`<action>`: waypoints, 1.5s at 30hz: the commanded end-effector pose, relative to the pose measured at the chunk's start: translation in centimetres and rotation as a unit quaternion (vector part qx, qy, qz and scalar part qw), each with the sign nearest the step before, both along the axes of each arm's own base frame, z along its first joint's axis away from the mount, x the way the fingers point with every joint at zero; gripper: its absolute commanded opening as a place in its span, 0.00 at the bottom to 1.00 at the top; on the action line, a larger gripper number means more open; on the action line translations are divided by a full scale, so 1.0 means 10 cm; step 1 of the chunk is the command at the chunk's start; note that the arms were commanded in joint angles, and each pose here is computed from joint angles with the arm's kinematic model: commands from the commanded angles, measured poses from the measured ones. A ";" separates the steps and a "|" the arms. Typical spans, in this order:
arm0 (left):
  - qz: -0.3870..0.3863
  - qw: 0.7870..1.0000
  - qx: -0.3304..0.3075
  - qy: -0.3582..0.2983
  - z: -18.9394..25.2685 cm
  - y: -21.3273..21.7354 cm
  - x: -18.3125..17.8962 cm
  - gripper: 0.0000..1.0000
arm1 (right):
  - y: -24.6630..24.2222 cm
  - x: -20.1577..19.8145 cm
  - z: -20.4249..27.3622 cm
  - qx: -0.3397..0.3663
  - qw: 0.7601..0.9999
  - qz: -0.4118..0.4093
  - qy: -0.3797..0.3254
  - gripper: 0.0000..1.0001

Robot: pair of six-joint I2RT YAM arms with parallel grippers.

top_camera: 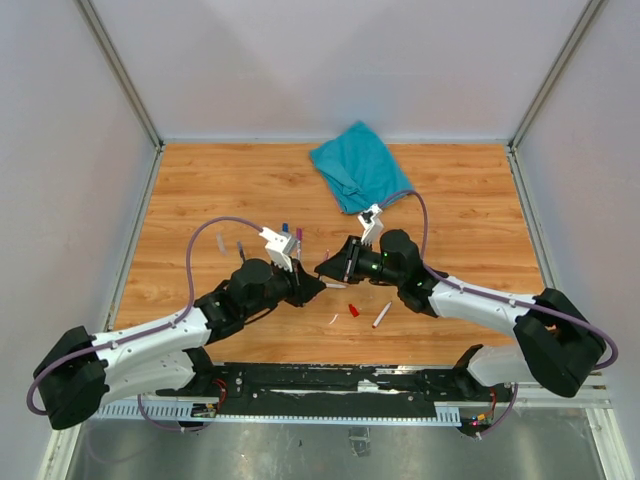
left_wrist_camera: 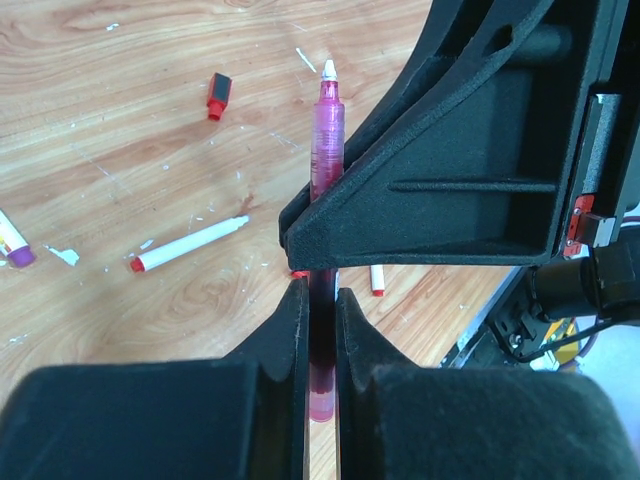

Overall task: Insert the pens into the pen caps
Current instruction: Adjust the pen, then pick up the pen cap from the center of the board.

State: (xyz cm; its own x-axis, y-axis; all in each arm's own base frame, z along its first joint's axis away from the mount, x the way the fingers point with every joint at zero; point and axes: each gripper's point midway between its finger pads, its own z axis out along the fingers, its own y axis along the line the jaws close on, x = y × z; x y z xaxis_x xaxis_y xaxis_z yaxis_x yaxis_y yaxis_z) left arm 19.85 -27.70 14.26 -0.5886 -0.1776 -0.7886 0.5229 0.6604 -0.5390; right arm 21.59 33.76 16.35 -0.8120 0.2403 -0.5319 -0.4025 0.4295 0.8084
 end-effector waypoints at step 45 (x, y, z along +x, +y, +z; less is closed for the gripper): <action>0.381 0.909 0.108 -0.127 1.63 2.40 0.25 0.00 | 1.18 0.72 -0.20 -0.205 0.966 0.030 -0.156 0.61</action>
State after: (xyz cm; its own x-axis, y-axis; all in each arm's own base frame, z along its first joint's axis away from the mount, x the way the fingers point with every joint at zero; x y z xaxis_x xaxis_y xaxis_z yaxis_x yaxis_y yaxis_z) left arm 23.15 -5.35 29.84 -0.1962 -0.2865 -0.9378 0.0132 0.9555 -0.2947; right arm 28.29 41.98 13.85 -0.6332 -0.0720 -0.7707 -0.5906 0.6885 0.4210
